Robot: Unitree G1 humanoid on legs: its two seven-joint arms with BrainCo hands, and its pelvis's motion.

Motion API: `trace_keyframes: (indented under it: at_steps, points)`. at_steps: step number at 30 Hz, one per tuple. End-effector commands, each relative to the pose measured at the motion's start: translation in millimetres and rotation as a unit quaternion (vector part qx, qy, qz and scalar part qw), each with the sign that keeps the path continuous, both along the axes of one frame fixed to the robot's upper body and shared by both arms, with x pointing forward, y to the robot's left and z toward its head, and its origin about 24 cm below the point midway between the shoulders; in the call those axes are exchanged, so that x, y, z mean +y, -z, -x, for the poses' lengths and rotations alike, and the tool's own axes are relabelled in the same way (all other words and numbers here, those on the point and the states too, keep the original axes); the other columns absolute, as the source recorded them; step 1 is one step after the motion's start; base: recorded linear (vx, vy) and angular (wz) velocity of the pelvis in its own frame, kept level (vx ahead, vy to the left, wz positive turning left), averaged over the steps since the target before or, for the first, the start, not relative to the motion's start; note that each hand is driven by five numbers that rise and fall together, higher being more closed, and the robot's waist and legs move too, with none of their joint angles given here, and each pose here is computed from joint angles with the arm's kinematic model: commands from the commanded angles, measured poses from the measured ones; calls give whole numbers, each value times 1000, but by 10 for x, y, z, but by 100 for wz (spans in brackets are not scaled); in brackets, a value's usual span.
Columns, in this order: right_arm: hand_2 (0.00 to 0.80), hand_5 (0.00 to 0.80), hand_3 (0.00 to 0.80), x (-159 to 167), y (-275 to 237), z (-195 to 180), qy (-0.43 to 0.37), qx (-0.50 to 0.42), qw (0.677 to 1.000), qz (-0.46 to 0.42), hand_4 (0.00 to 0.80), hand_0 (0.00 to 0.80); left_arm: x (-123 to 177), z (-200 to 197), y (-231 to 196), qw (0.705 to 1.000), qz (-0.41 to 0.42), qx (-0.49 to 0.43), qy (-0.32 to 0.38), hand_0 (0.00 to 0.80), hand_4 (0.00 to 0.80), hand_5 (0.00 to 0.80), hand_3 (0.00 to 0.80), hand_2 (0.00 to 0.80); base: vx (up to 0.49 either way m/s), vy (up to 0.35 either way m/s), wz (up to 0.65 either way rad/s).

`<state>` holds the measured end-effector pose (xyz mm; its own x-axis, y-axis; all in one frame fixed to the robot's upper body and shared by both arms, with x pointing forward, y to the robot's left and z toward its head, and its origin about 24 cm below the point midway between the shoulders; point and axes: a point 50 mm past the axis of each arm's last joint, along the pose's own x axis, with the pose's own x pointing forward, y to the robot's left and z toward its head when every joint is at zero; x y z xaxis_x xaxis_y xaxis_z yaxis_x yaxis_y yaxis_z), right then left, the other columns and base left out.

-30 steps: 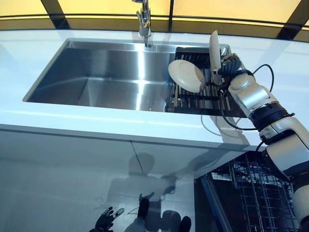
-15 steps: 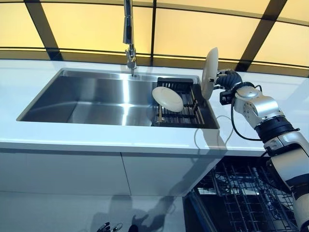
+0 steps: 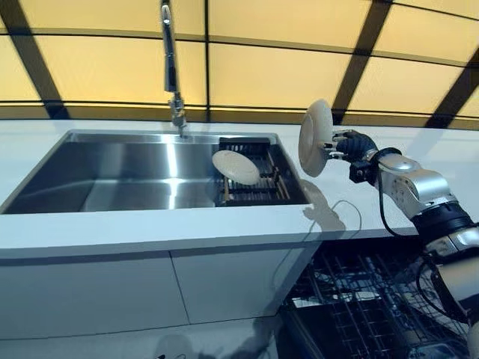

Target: Take plates into dishwasher

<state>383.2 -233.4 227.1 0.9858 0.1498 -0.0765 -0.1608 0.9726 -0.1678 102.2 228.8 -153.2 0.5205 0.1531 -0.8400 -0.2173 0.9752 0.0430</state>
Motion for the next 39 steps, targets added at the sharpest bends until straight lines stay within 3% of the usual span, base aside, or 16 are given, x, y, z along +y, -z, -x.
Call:
trace_keyframes:
  at_steps: [1, 26, 39]
  points:
    - [800, 800, 800, -175, -257, 127, -11, -39, 999, -3, 800, 800, 50, -27, 0, 999, -18, 8, 28, 0, 0, 0, 0, 0, -2, 22, -23]
    - [800, 800, 800, -761, 504, 681, -46, 104, 993, -29, 800, 800, 164, -176, -64, 999, -33, -17, -5, 0, 0, 0, 0, 0, -16, 7, -16]
    - [800, 800, 800, -1060, 540, 873, -27, 125, 990, -61, 800, 800, 239, -160, -81, 999, -41, -20, -7, 0, 0, 0, 0, 0, -24, -11, -5]
